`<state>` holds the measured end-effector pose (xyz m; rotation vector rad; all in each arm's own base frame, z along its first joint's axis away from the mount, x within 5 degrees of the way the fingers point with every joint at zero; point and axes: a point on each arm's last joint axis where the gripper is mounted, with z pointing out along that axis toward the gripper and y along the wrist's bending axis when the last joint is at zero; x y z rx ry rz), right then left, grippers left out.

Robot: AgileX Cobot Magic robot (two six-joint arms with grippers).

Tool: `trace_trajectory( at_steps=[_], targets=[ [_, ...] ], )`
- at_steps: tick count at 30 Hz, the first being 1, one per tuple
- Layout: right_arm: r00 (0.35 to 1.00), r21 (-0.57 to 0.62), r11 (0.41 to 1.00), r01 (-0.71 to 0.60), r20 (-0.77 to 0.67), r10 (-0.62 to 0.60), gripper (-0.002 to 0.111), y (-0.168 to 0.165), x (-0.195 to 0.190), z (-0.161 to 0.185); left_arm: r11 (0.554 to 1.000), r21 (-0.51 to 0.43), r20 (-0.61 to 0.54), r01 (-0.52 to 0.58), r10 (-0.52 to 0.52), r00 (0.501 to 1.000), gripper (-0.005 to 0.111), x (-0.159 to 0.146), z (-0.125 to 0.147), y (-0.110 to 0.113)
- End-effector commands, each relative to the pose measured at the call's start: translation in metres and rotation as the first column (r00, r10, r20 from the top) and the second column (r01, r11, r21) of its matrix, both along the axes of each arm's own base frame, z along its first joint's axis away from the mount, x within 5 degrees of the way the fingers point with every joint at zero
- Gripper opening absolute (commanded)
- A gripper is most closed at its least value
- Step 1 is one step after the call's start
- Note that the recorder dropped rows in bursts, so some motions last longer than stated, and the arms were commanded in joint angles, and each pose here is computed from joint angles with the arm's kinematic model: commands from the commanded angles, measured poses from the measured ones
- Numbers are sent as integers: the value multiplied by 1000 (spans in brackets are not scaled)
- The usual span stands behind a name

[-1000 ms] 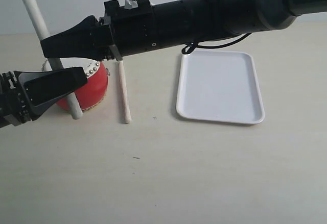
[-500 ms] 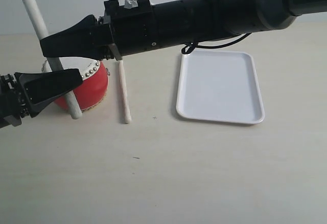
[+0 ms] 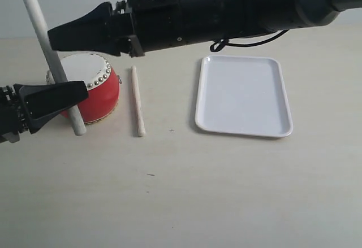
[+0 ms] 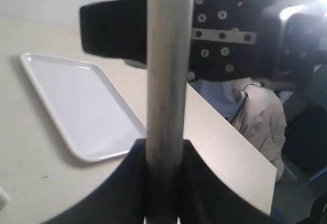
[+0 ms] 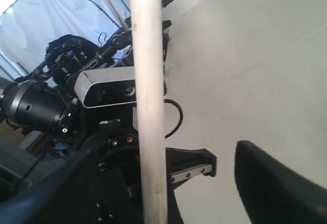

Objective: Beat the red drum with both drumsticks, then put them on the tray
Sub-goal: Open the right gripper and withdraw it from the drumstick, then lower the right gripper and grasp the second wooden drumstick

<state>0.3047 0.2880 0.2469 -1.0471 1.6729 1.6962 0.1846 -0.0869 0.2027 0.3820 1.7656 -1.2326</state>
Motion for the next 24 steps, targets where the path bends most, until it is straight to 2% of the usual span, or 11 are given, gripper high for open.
trace_trajectory(
  at_steps=[1,3,5,8,12,15,20,22,24],
  targets=[
    [981,-62,979,196,16,-195,74,-26,25,12,995,71,-22,-70,72,997,0,7,-6,11],
    [954,-139,944,298,29,-297,74,-38,37,13,986,116,-51,-118,125,991,0,10,-10,18],
    [920,-273,880,388,68,-385,73,-47,48,12,973,163,-74,-165,179,981,0,12,-14,24],
    [863,-475,735,484,122,-489,70,-53,60,10,951,214,-84,-223,245,966,0,13,-14,32],
    [820,-620,574,535,217,-530,70,-47,69,13,913,274,-43,-303,326,944,0,10,-5,39],
    [806,-690,475,546,278,-522,70,-37,72,4,861,334,-25,-383,414,910,0,6,1,47],
    [867,-796,433,423,217,-449,70,-5,64,-31,780,419,-5,-465,514,858,0,-5,9,57],
    [891,-832,414,370,192,-411,68,7,60,-45,760,433,15,-484,531,847,0,-10,13,59],
    [901,-865,368,341,189,-390,68,16,57,-58,755,435,34,-490,530,847,0,-15,18,60]
  ],
)
